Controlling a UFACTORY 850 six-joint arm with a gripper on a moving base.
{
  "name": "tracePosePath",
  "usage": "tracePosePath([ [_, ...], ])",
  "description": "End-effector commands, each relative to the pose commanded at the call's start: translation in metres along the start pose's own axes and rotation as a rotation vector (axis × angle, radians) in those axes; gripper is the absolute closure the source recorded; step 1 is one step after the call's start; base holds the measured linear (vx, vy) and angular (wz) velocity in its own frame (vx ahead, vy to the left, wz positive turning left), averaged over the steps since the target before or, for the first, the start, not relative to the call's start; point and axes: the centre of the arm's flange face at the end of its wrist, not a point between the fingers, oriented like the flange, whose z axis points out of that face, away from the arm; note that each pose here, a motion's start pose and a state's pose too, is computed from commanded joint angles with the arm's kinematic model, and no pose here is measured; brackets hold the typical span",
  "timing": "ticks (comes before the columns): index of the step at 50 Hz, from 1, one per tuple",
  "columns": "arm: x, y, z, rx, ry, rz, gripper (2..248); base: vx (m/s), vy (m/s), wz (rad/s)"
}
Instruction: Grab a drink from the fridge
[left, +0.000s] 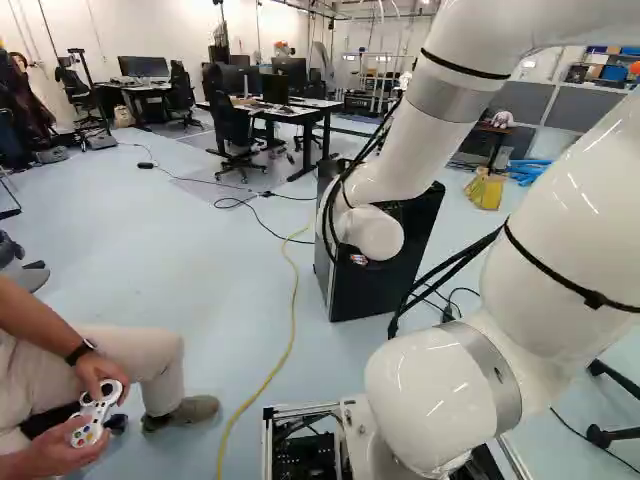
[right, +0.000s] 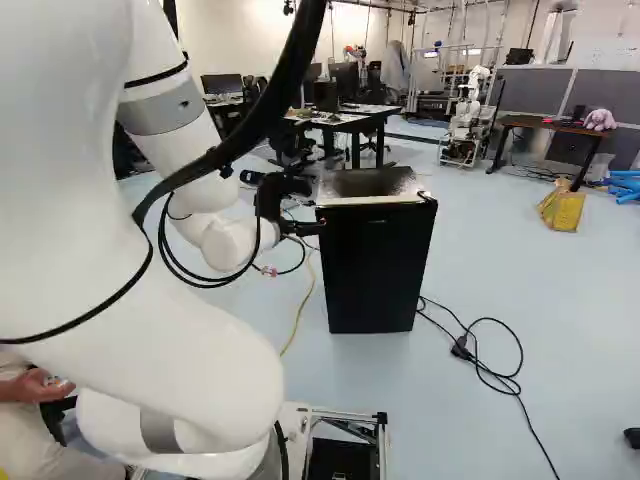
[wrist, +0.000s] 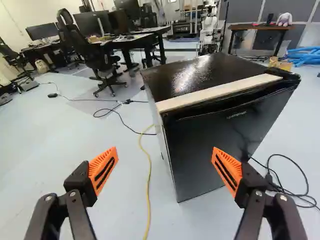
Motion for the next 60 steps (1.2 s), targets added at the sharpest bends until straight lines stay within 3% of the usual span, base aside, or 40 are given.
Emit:
tracePosePath([
  [19, 0.000, -0.008, 0.005, -0.027, 0.007, 0.030, 3, 0.000, 0.000, 0.000],
  [60, -0.031, -0.025, 0.039, -0.121, -0.061, 0.055, 3, 0.000, 0.000, 0.000],
])
